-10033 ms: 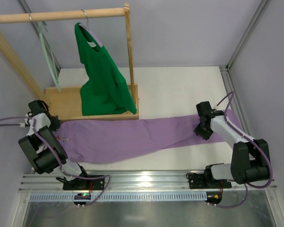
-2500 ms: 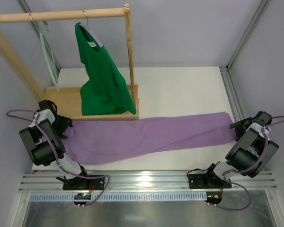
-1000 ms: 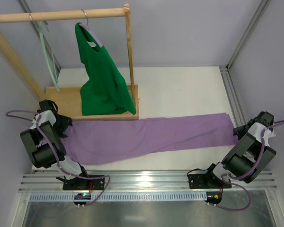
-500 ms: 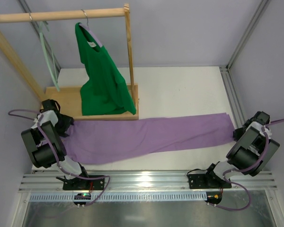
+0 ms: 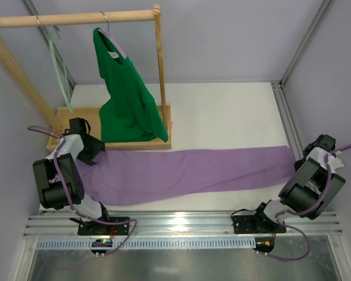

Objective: Place the trousers on the hanger
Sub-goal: Fold the trousers

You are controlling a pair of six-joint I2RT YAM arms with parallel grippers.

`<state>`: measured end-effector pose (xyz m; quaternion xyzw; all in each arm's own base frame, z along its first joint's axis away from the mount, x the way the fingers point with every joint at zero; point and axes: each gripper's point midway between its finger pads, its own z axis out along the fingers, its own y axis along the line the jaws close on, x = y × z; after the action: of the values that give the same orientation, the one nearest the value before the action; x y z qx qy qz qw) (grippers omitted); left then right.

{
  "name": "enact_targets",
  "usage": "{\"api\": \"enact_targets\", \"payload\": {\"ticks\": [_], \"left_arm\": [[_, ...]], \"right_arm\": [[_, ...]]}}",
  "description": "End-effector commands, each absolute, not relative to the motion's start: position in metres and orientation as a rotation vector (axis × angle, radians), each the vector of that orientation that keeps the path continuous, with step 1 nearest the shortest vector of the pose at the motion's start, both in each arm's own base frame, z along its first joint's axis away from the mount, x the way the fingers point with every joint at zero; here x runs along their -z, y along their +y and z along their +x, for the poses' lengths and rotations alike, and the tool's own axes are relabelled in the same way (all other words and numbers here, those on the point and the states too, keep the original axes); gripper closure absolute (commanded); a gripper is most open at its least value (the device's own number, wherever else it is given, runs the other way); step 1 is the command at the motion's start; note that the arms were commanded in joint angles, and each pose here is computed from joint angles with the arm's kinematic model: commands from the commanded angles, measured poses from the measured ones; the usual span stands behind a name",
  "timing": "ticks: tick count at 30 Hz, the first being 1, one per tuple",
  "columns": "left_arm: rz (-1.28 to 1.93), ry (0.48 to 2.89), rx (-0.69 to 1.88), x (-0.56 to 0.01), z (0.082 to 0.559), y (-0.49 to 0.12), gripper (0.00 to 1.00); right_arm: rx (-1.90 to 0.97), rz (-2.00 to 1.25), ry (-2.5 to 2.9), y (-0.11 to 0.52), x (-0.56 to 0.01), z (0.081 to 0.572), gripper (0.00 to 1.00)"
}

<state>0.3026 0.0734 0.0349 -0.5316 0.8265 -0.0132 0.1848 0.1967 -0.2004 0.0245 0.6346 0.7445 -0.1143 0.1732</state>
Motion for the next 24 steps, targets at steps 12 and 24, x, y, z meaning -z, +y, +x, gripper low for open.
{"api": "enact_targets", "payload": {"ticks": [12,24], "left_arm": [[-1.265,2.258,0.137,-0.099,0.338,0.045,0.31],[-0.863,2.28,0.428,-0.138,0.337,-0.011,0.34]], "right_arm": [[0.302,1.005,2.101,-0.126,-0.191,0.262,0.96],[-0.354,0.398,2.458,0.111,-0.108,0.224,0.96]]}}
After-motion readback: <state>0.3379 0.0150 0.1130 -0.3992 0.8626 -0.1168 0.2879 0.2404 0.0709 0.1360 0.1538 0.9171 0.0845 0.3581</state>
